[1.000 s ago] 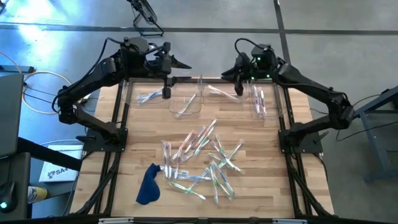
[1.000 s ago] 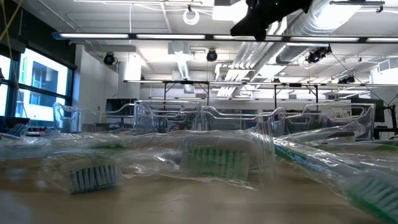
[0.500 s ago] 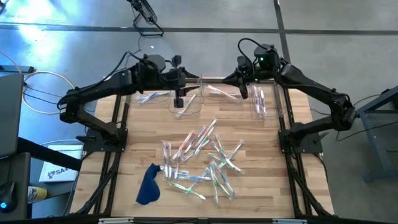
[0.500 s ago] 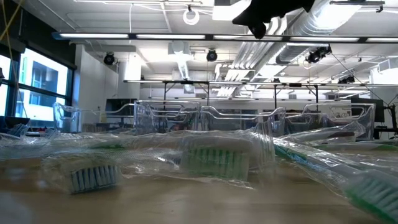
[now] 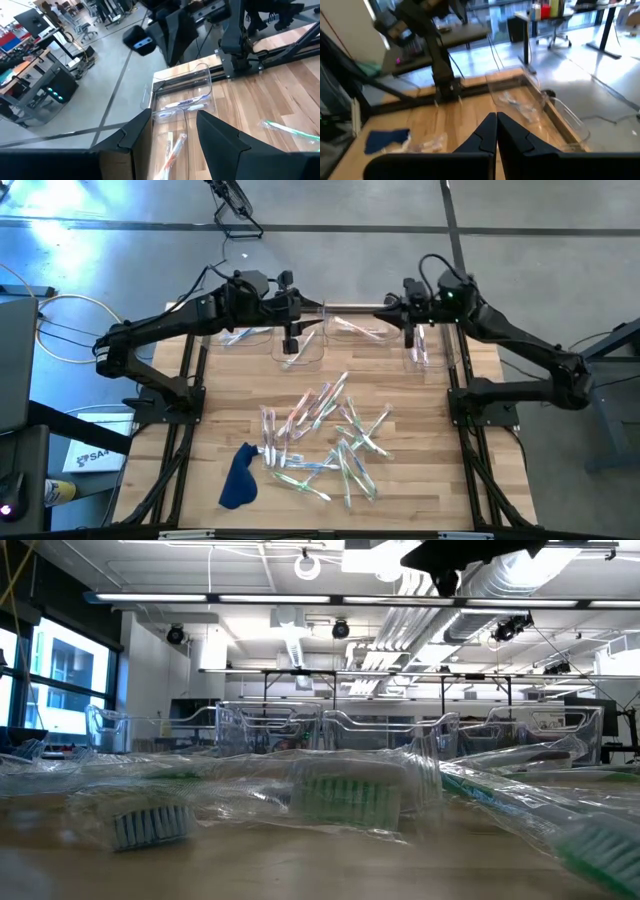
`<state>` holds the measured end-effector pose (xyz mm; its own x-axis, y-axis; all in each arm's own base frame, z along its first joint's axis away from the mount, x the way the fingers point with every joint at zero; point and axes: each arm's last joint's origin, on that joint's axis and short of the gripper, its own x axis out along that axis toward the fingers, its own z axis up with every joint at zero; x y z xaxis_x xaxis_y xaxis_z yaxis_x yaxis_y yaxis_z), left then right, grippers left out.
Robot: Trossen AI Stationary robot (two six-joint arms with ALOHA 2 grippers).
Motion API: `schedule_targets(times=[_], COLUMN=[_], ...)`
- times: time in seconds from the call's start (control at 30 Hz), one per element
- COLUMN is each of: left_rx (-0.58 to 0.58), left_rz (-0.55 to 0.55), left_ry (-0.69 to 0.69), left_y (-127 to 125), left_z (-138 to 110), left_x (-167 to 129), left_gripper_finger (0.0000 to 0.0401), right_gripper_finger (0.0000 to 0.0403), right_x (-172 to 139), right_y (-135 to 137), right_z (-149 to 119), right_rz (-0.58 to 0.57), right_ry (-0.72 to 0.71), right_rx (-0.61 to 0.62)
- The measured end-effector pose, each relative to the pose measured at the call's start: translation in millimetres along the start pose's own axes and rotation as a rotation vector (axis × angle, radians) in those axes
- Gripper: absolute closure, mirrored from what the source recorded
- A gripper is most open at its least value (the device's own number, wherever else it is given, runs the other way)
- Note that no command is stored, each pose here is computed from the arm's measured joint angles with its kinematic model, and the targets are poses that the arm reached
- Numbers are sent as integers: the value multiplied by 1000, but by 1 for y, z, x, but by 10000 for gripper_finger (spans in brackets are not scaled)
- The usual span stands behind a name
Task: Pick & Place Toothbrushes
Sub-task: Put the purple toothbrush into the right transparent bin
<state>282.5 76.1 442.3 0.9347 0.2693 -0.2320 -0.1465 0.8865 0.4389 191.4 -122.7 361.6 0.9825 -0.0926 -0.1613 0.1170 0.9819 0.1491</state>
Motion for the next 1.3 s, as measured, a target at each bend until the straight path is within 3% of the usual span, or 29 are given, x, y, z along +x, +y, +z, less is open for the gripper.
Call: schedule_targets(times=[0.37, 0.7, 0.9, 1.3], left_rx=[17, 63, -16, -68], left_rz=[-19, -49, -16, -86], left_ry=[25, -64, -153, -152], left_y=[-1, -26, -37, -47], left_z=[-1, -12, -34, -49], left_x=[-9, -39, -57, -58], left_gripper_finger=[260, 349, 385, 391], right_gripper_finger=[399, 399, 399, 399], right_x=[-25, -24, -21, -12], right_y=[14, 31, 38, 56], right_z=[-30, -30, -30, -32], right_rz=[7, -4, 14, 148], right_ry=[-93, -116, -121, -105], right_rx=[98, 53, 45, -37])
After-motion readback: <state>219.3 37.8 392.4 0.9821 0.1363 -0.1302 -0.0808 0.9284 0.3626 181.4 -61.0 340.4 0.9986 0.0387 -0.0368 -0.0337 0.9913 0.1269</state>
